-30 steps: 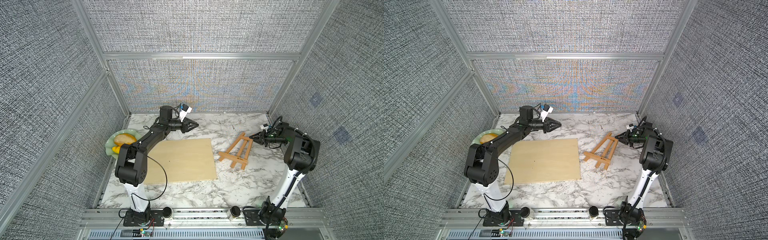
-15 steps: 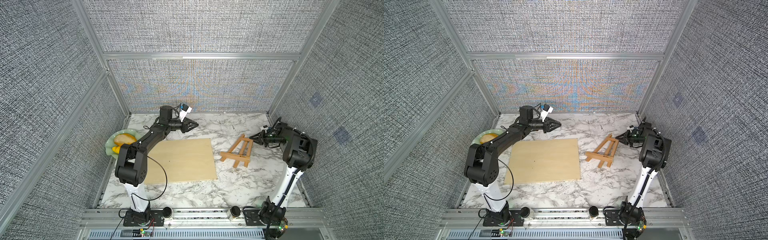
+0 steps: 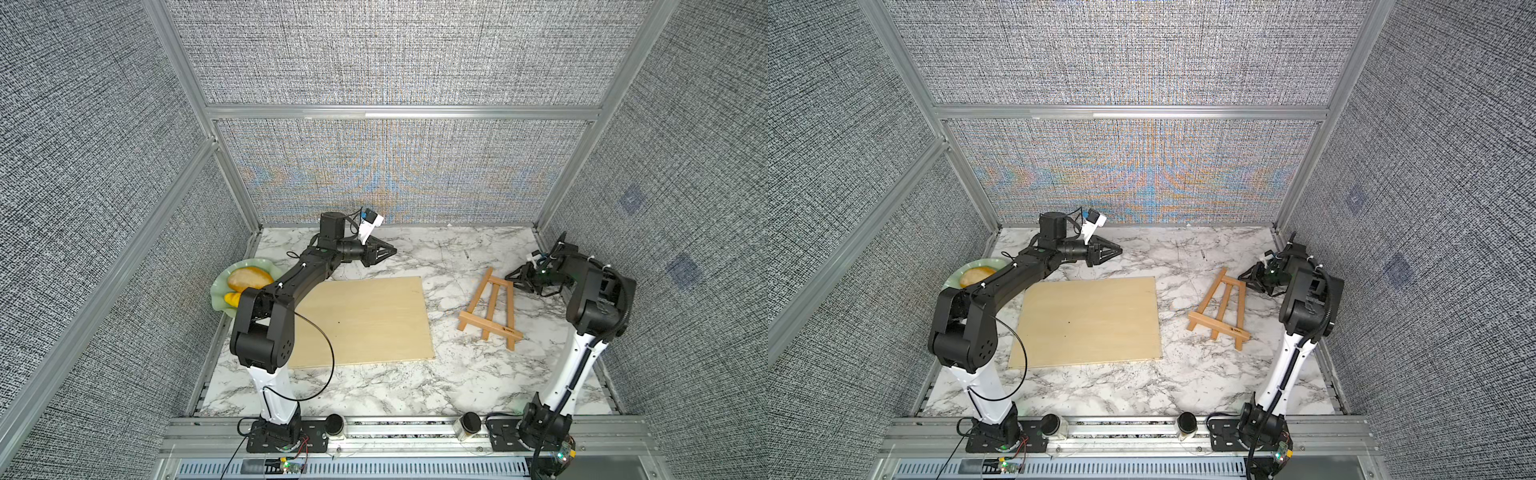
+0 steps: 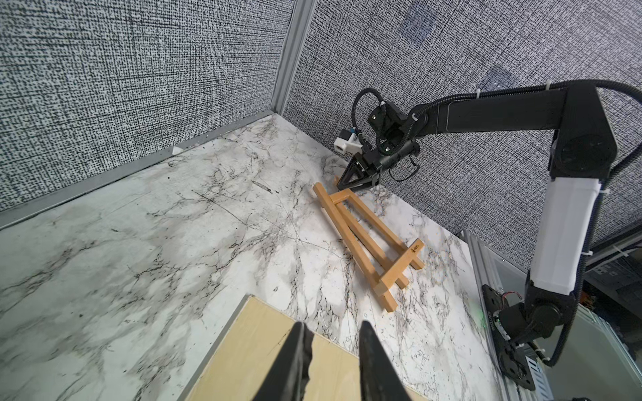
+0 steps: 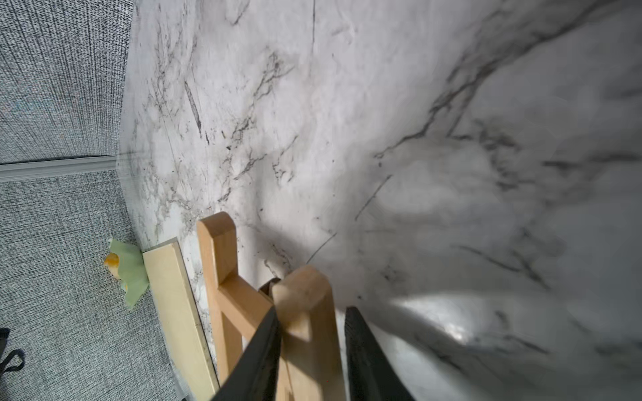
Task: Disassemble the easel
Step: Place the easel at the center of the board.
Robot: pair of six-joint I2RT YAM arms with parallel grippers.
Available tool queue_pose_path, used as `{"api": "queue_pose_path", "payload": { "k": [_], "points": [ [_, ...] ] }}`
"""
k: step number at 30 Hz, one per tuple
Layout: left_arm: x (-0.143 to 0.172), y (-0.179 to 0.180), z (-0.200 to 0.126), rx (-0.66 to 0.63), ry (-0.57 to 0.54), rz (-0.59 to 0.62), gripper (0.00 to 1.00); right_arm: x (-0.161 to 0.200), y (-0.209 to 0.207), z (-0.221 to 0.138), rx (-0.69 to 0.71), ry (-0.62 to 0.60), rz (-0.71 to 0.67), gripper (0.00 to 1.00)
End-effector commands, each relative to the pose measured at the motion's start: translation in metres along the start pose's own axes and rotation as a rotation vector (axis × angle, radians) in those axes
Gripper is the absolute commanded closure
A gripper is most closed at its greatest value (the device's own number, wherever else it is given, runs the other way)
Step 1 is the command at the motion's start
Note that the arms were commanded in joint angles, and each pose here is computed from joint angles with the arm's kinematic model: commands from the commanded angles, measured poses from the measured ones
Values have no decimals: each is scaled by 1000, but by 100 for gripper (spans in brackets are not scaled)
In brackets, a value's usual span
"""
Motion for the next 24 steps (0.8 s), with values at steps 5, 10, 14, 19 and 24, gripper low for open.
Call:
{"api": "queue_pose_path", "payload": {
  "k": [5,10,14,19,24],
  "points": [
    [-6,-3,-2,1,-10,31,71,-1,2,-8,43,-47,-30,55],
    [-6,-3,-4,-13,-11,35,71,-2,9,-18,38,-94,-44,47],
    [-8,-4,-6,-33,-13,45,72,-4,16,-30,22,-144,-53,45],
    [-11,-7,-9,-67,-18,65,71,-1,29,-45,-10,-228,-84,42],
    [-15,-10,-14,-108,-17,81,71,5,45,-67,-15,-321,-122,41]
  ]
}}
Point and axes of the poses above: each gripper's point midway between its finger pads, its own z axis out along the fingers, its own y axis along the line the jaws close on, x = y × z, the point moved 9 cm from there along -z, back along the fingers, and after that the axes turned 12 degrees about z, right-handed, at the moved point
